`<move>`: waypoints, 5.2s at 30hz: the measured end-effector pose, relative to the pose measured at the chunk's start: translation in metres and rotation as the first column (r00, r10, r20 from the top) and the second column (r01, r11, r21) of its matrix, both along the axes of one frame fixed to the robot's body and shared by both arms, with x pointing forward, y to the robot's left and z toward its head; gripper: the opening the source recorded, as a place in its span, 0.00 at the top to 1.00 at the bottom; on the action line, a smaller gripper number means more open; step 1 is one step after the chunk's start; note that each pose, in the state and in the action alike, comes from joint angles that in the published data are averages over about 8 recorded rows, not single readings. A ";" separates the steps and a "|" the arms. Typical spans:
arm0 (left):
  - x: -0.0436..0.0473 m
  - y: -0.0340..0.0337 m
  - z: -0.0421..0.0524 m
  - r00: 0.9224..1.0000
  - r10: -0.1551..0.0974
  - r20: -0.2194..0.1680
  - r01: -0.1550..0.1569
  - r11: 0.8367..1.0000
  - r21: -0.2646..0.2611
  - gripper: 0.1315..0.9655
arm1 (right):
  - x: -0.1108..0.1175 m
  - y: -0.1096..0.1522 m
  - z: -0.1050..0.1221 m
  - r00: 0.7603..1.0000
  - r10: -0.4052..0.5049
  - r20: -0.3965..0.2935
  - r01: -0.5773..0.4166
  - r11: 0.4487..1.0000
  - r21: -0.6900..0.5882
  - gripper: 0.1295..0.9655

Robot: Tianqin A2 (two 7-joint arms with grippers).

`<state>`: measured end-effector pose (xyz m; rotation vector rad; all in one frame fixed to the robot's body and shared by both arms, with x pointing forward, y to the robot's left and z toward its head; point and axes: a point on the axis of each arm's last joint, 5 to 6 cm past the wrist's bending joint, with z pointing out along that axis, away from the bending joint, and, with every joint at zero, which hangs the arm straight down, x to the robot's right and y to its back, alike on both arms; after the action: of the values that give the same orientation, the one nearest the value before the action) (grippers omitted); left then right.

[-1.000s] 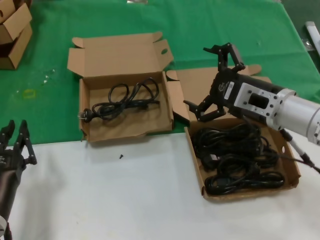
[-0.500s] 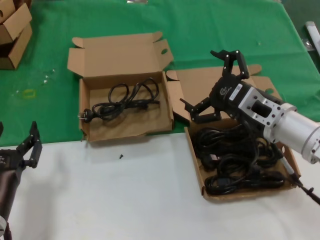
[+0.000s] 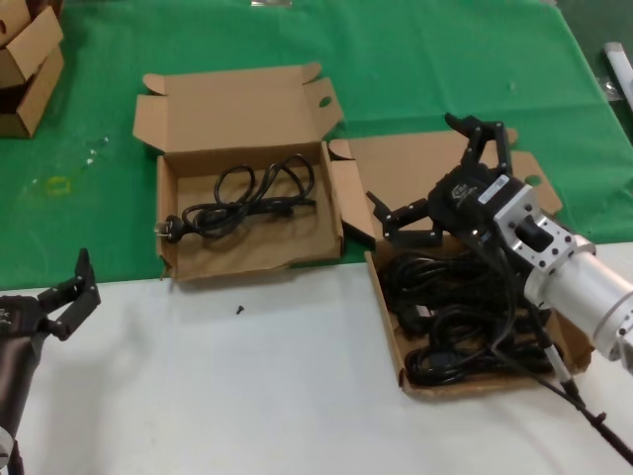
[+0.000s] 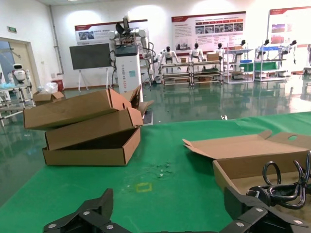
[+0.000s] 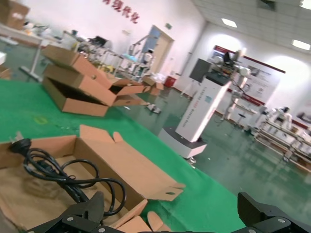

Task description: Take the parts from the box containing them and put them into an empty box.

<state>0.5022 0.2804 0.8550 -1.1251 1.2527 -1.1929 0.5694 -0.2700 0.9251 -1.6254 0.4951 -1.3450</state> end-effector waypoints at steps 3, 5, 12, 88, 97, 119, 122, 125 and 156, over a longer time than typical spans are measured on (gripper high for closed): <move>0.0000 0.0000 0.0000 1.000 0.000 0.000 0.000 1.000 0.000 0.30 | -0.004 0.000 -0.006 1.000 -0.022 -0.008 0.022 0.999 0.042 0.00; 0.0000 0.0000 0.0000 1.000 0.000 0.000 0.000 1.000 0.000 0.25 | -0.007 0.000 -0.009 0.999 -0.037 -0.015 0.038 0.997 0.070 0.00; 0.0000 0.0000 0.0000 1.000 0.000 0.000 0.000 1.000 0.000 0.12 | -0.017 -0.002 -0.022 0.995 -0.093 -0.043 0.098 0.982 0.164 0.00; 0.0000 0.0000 0.0000 1.000 0.000 0.000 0.000 1.000 0.000 0.00 | -0.057 -0.009 -0.065 0.942 -0.279 -0.185 0.332 0.849 0.410 0.00; 0.0000 0.0000 0.0000 1.000 0.000 0.000 0.000 1.000 0.000 0.00 | -0.057 -0.009 -0.065 0.942 -0.279 -0.185 0.332 0.849 0.410 0.00; 0.0000 0.0000 0.0000 1.000 0.000 0.000 0.000 1.000 0.000 0.00 | -0.057 -0.009 -0.065 0.942 -0.279 -0.185 0.332 0.849 0.410 0.00; 0.0000 0.0000 0.0000 1.000 0.000 0.000 0.000 1.000 0.000 0.00 | -0.057 -0.009 -0.065 0.942 -0.279 -0.185 0.332 0.849 0.410 0.00; 0.0000 0.0000 0.0000 1.000 0.000 0.000 0.000 1.000 0.000 0.00 | -0.057 -0.009 -0.065 0.942 -0.279 -0.185 0.332 0.849 0.410 0.00; 0.0000 0.0000 0.0000 1.000 0.000 0.000 0.000 1.000 0.000 0.00 | -0.057 -0.009 -0.065 0.942 -0.279 -0.185 0.332 0.849 0.410 0.00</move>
<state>0.5022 0.2804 0.8550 -1.1251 1.2527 -1.1928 0.5128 -0.2791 0.8600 -1.2868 1.0882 -1.2502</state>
